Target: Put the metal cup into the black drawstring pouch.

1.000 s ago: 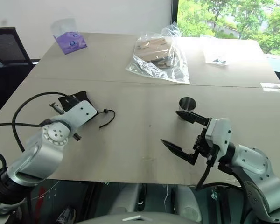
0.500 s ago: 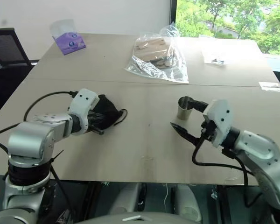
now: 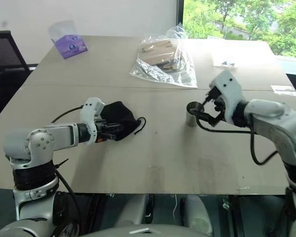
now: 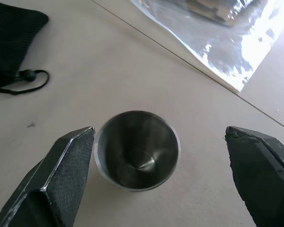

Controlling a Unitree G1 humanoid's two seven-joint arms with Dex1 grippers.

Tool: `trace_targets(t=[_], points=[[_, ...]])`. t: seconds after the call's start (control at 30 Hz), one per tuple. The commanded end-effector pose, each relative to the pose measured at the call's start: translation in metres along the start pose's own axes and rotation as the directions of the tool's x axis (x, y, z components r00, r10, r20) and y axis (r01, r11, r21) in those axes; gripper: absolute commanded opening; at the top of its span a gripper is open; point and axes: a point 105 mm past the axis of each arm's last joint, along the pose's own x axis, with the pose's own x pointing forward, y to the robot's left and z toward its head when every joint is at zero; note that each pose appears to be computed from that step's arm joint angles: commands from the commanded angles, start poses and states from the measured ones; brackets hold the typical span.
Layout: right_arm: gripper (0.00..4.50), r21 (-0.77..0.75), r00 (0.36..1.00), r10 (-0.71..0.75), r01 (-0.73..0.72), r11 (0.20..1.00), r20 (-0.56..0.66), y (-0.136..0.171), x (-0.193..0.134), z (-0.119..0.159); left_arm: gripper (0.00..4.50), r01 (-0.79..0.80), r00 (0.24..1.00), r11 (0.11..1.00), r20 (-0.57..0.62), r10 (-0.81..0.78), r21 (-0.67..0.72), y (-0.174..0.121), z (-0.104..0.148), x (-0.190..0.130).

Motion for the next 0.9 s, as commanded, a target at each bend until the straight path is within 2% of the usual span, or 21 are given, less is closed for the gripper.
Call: trace_targets(t=[0.03, 0.2, 0.23, 0.3, 0.4, 0.43, 0.47, 0.5, 0.57, 0.73, 0.77, 0.9], points=[[4.50, 0.000, 0.997, -0.051, 0.051, 0.999, -0.051, -0.015, 0.006, -0.001, 0.05, -0.007, 1.000, 1.000, 0.023, 0.007, 0.027, -0.003, 0.003, -0.008], [4.50, -0.042, 0.988, -0.010, 0.004, 0.999, -0.156, -0.018, 0.019, -0.011, 0.05, -0.021, 0.999, 0.999, 0.035, 0.020, 0.032, -0.005, 0.004, -0.010], [4.25, -0.052, 0.986, -0.006, -0.003, 0.999, -0.169, -0.019, 0.022, -0.012, 0.01, -0.025, 0.999, 0.999, 0.036, 0.023, 0.035, -0.005, 0.003, -0.010], [3.70, -0.076, 0.984, 0.001, -0.015, 0.997, -0.180, -0.019, 0.027, -0.013, 0.00, -0.034, 0.999, 0.998, 0.038, 0.032, 0.045, -0.007, 0.002, -0.011], [2.32, -0.105, 0.985, 0.014, -0.033, 0.994, -0.173, -0.018, 0.032, -0.009, 0.00, -0.025, 0.997, 0.999, 0.071, 0.022, 0.037, -0.011, 0.006, -0.012], [1.66, -0.110, 0.985, 0.017, -0.037, 0.993, -0.171, -0.018, 0.032, -0.008, 0.00, -0.022, 0.997, 0.999, 0.076, 0.019, 0.033, -0.012, 0.007, -0.012], [1.18, -0.114, 0.986, 0.021, -0.040, 0.993, -0.166, -0.017, 0.032, -0.007, 0.00, -0.020, 0.997, 0.999, 0.078, 0.018, 0.029, -0.012, 0.008, -0.012], [0.98, -0.119, 0.987, 0.021, -0.041, 0.992, -0.162, -0.017, 0.031, -0.006, 0.00, -0.019, 0.997, 1.000, 0.081, 0.017, 0.025, -0.012, 0.008, -0.012], [0.16, -0.115, 0.992, 0.024, -0.038, 0.993, -0.120, -0.016, 0.027, -0.002, 0.00, -0.007, 0.997, 1.000, 0.082, 0.006, 0.011, -0.014, 0.009, -0.010], [0.07, -0.035, 0.998, 0.064, -0.064, 0.997, 0.002, -0.005, 0.011, 0.000, 0.00, 0.026, 0.997, 0.999, 0.079, -0.023, -0.030, -0.017, 0.012, -0.004], [0.07, -0.006, 0.994, 0.089, -0.089, 0.996, 0.066, 0.002, 0.008, 0.002, 0.00, 0.027, 0.997, 0.999, 0.077, -0.024, -0.037, -0.017, 0.014, -0.003], [0.07, 0.080, 0.986, 0.086, -0.099, 0.992, 0.145, 0.021, -0.003, -0.013, 0.00, 0.054, 0.996, 0.996, 0.074, -0.049, -0.074, -0.019, 0.022, 0.003]])
